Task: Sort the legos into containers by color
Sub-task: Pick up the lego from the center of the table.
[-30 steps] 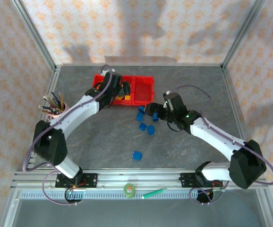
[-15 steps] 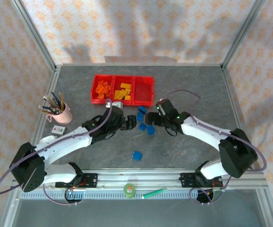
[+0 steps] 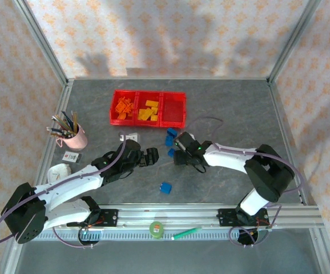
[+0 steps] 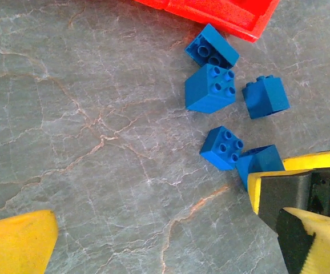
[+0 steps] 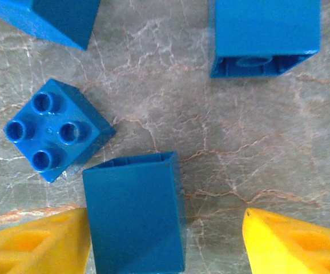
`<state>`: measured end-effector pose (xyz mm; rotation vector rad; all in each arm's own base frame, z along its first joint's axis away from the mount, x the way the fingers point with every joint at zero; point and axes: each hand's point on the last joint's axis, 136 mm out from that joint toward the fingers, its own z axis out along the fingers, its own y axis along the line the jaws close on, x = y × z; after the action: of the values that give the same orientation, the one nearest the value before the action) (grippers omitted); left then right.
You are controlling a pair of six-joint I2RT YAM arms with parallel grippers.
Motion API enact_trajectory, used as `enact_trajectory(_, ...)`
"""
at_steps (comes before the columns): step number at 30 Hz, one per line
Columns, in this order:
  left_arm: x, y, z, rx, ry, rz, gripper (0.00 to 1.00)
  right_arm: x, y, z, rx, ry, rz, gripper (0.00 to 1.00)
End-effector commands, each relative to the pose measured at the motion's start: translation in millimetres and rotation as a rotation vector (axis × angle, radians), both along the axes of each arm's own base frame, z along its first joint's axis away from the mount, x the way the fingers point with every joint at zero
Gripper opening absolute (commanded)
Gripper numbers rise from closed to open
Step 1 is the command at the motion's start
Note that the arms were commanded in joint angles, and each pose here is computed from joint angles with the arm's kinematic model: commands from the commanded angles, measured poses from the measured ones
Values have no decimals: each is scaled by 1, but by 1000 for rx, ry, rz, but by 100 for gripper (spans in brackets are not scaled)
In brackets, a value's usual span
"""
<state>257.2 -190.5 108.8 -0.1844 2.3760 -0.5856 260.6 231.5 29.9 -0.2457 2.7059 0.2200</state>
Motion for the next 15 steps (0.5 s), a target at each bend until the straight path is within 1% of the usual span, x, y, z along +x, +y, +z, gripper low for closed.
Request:
enact_trajectory(1,1,-2,7,-47,-23,12,99,7,5,3,-39,-31,-1,67)
enact_trajectory(4,0,-1,9,-49,-29,14,99,13,9,5,-46,-53,-3,63)
enact_trajectory(8,1,0,13,-46,-34,19,99,23,4,6,-82,-87,-46,58)
enact_trajectory(15,2,0,17,-58,-38,26,99,24,9,7,-60,-93,-44,47)
